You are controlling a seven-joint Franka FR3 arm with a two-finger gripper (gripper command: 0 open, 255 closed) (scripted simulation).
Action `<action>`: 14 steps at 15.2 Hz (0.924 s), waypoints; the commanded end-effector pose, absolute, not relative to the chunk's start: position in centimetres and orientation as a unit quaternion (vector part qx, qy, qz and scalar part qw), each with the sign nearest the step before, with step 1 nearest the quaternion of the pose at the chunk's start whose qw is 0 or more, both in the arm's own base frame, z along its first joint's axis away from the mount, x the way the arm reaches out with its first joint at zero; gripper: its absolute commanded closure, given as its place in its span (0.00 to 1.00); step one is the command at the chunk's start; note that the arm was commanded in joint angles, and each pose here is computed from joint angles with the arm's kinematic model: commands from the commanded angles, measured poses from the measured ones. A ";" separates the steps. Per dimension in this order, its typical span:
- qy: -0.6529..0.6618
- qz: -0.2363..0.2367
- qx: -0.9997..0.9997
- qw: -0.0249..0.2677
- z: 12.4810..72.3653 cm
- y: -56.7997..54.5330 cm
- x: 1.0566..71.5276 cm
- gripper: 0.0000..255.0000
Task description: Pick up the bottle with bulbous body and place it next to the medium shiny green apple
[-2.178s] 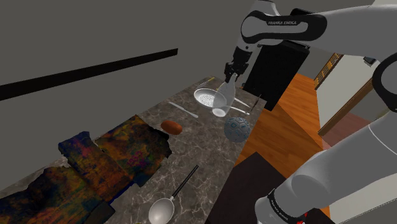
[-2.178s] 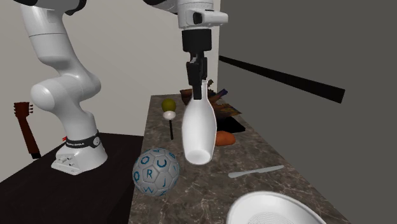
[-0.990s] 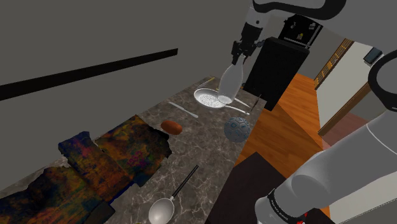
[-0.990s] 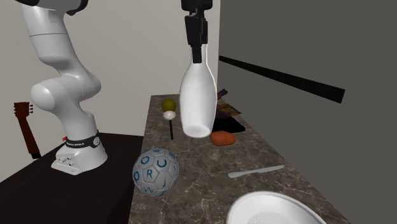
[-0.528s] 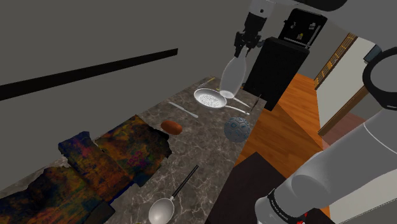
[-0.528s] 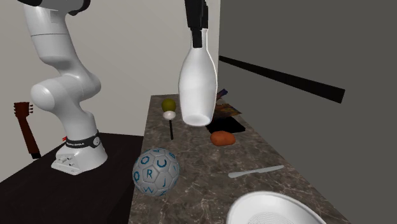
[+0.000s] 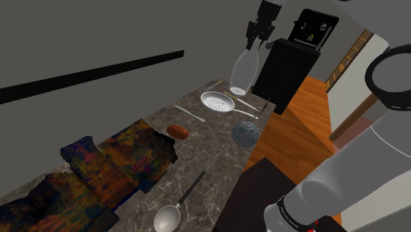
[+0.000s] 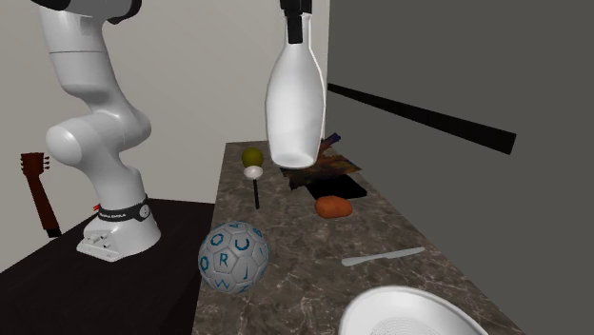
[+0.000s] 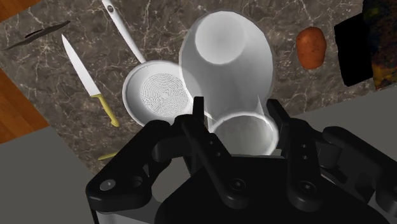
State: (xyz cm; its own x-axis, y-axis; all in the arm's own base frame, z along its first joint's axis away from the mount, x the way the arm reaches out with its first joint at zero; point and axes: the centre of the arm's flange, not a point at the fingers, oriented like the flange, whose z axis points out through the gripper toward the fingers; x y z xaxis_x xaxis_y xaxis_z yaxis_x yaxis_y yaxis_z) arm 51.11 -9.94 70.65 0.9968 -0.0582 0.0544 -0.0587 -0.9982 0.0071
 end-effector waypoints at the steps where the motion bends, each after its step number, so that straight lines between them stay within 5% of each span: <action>1: -0.029 0.027 0.999 0.004 71.8 -10.0 51.1 1.00; 14: -0.029 0.027 0.999 0.004 73.1 -1.9 46.9 1.00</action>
State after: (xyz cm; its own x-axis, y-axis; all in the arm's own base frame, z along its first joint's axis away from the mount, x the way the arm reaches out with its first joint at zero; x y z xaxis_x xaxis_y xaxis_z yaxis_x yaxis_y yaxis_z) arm 47.65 -2.95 73.22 0.9969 -0.0566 0.0538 -0.0570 -0.9983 0.0068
